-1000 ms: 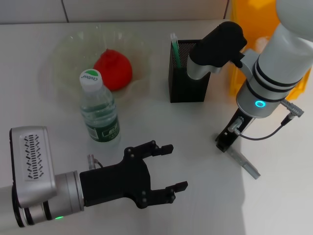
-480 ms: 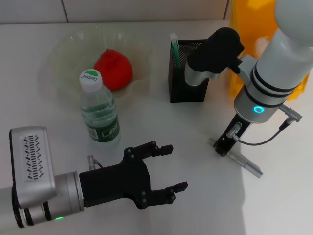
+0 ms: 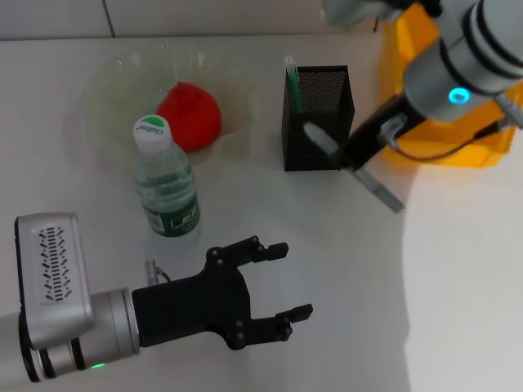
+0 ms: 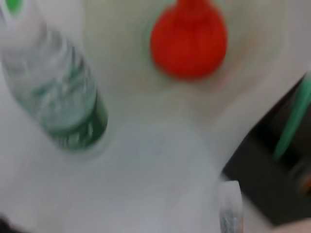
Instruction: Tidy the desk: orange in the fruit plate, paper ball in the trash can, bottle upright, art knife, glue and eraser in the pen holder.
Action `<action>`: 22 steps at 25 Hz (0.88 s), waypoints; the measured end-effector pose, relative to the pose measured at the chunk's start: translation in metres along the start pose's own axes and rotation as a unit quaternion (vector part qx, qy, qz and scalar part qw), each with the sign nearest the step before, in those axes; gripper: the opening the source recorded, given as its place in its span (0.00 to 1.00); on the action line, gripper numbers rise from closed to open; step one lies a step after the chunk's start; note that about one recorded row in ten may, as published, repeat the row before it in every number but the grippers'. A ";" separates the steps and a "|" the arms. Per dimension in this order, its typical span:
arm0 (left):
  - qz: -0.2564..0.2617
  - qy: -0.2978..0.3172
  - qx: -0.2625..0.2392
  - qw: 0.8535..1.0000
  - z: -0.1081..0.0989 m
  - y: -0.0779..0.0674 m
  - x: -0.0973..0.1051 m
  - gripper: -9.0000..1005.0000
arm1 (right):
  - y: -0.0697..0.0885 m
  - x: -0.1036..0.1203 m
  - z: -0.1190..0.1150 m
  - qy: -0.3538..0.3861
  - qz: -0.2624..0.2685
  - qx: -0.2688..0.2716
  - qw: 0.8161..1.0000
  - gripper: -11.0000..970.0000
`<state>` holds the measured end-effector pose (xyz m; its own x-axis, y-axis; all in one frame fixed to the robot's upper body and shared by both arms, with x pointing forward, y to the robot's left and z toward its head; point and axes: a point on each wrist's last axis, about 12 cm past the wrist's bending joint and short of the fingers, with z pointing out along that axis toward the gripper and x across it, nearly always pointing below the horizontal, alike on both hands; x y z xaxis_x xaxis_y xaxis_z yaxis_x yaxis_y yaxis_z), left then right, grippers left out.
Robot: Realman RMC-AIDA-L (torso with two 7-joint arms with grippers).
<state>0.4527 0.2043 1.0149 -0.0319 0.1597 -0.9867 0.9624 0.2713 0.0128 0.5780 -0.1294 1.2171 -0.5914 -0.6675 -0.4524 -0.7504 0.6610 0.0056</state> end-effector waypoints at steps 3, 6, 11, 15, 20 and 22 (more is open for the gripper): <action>0.000 0.000 0.000 1.000 0.000 0.000 0.000 0.80 | -0.007 -0.006 -0.021 -0.060 -0.001 0.021 0.998 0.15; 0.001 0.000 0.001 1.000 0.000 0.001 -0.001 0.80 | -0.019 -0.010 -0.038 -0.149 -0.011 0.054 0.987 0.15; 0.002 0.000 0.001 1.000 0.001 0.001 -0.001 0.80 | -0.025 -0.006 -0.026 -0.274 -0.050 0.094 0.956 0.15; 0.000 0.000 0.000 1.000 0.000 0.000 0.000 0.80 | -0.019 -0.003 -0.009 -0.281 -0.065 0.092 0.953 0.15; -0.004 0.003 -0.001 1.000 -0.001 -0.001 0.002 0.80 | -0.013 0.001 0.017 -0.280 -0.077 0.095 0.952 0.15; -0.004 0.004 -0.001 1.000 -0.001 -0.001 0.002 0.80 | -0.012 0.002 0.026 -0.281 -0.087 0.101 0.950 0.16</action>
<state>0.4519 0.2053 1.0129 -0.0418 0.1647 -0.9855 0.9614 0.2750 0.0052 0.5931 -0.1299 1.1929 -0.1695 -0.5212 -0.8365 -0.7173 0.6473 -0.2579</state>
